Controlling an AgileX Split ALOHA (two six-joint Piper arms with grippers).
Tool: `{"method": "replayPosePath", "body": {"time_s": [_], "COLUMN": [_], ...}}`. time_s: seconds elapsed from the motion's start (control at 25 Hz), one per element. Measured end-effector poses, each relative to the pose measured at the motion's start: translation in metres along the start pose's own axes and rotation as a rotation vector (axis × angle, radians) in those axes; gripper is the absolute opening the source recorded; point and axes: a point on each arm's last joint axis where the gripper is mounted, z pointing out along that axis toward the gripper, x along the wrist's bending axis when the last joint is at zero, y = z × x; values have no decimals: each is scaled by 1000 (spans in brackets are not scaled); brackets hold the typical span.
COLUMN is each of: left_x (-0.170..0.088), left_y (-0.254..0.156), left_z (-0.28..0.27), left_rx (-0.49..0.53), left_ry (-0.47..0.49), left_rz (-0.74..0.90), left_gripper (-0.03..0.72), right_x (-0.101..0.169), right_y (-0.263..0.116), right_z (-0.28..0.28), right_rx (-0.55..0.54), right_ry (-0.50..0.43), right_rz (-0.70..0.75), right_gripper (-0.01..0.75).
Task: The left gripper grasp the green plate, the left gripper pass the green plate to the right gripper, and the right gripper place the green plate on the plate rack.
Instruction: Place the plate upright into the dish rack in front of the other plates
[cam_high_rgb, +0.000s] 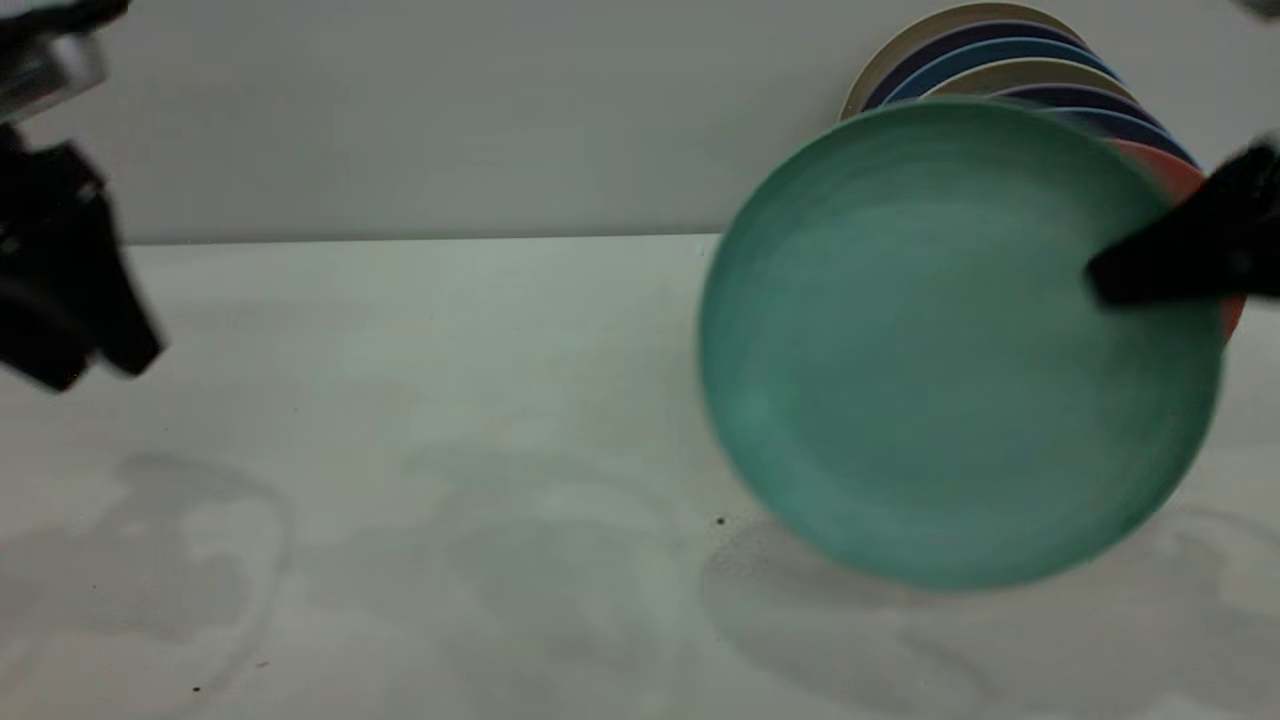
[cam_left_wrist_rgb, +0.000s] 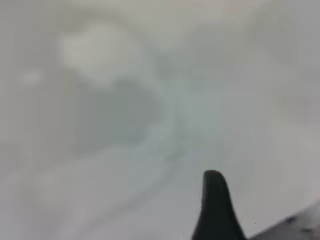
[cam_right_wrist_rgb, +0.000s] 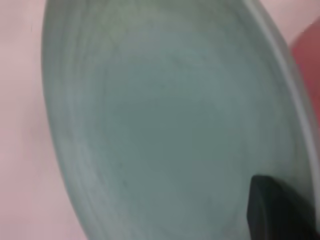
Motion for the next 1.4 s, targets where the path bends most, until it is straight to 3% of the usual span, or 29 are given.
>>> {"method": "replayPosePath", "body": {"time_s": [0.2, 0.32, 0.6, 1.16, 1.4], "left_x": [20, 26, 27, 28, 28], "left_y": [-6, -8, -8, -7, -7], "left_z": [-3, -5, -5, -6, -6], "left_rx": [58, 73, 73, 66, 57], "left_ry": [225, 301, 313, 317, 319], "left_rz": [-99, -146, -166, -164, -164], "left_gripper": [512, 512, 512, 512, 512], "right_x": [7, 4, -18, -57, -59], "right_y": [33, 46, 80, 112, 109], "right_z": [-23, -28, -42, -22, -16], "right_rx": [65, 130, 209, 224, 237], "right_ry": [-72, -89, -209, -336, -327], "right_rz": [-371, -494, -649, -788, -791], "right_gripper": [48, 48, 48, 48, 48]}}
